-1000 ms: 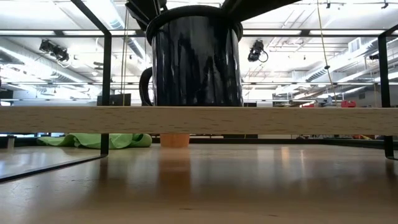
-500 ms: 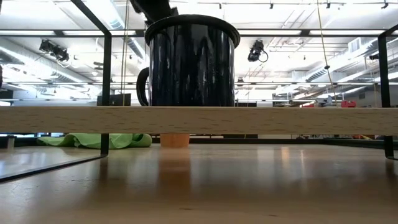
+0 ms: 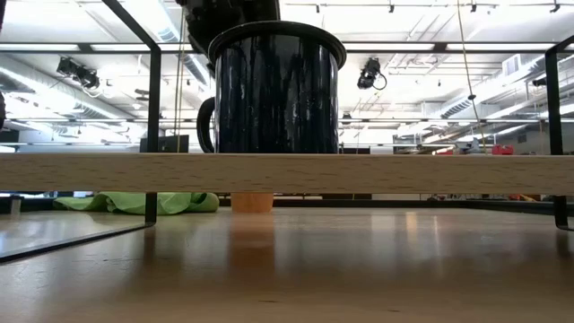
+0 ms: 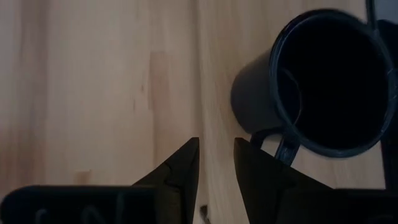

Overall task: Stack small to large cups/mugs on shelf
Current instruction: Put the dark blue mug on the shelf

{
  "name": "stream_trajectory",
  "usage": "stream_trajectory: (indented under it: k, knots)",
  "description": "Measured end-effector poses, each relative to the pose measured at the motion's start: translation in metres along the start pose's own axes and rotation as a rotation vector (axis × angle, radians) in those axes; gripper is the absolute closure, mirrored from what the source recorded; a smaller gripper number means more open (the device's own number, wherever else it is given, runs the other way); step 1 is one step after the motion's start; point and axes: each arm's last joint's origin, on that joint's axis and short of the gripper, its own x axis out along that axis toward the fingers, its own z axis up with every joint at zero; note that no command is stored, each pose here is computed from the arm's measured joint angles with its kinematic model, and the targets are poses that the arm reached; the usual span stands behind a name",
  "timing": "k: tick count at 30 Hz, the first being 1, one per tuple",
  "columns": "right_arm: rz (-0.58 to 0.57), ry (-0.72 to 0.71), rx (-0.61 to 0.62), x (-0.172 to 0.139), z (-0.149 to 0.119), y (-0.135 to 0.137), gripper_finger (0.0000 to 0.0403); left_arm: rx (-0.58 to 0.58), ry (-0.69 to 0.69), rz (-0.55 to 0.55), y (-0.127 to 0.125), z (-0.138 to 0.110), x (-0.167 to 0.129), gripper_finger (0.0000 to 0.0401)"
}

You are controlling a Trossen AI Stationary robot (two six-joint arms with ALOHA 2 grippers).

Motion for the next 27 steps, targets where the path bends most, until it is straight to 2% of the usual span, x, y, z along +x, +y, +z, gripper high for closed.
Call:
stream_trajectory:
  k: [3, 9, 15, 27]
  knots:
    - [-0.001, -0.034, 0.009, 0.009, -0.002, -0.002, 0.0397, -0.003, 0.019, -0.030, 0.000, 0.000, 0.010, 0.0294]
    - [-0.038, -0.006, 0.053, 0.025, -0.004, -0.018, 0.0389, -0.007, 0.052, -0.033, 0.001, 0.000, 0.030, 0.0294]
    - [-0.047, 0.010, 0.072, 0.030, -0.004, -0.028, 0.0399, -0.015, 0.073, -0.045, 0.002, -0.001, 0.038, 0.0294]
    - [-0.056, 0.042, 0.080, 0.033, -0.006, -0.034, 0.0400, -0.033, 0.096, -0.113, -0.021, -0.004, 0.042, 0.0296]
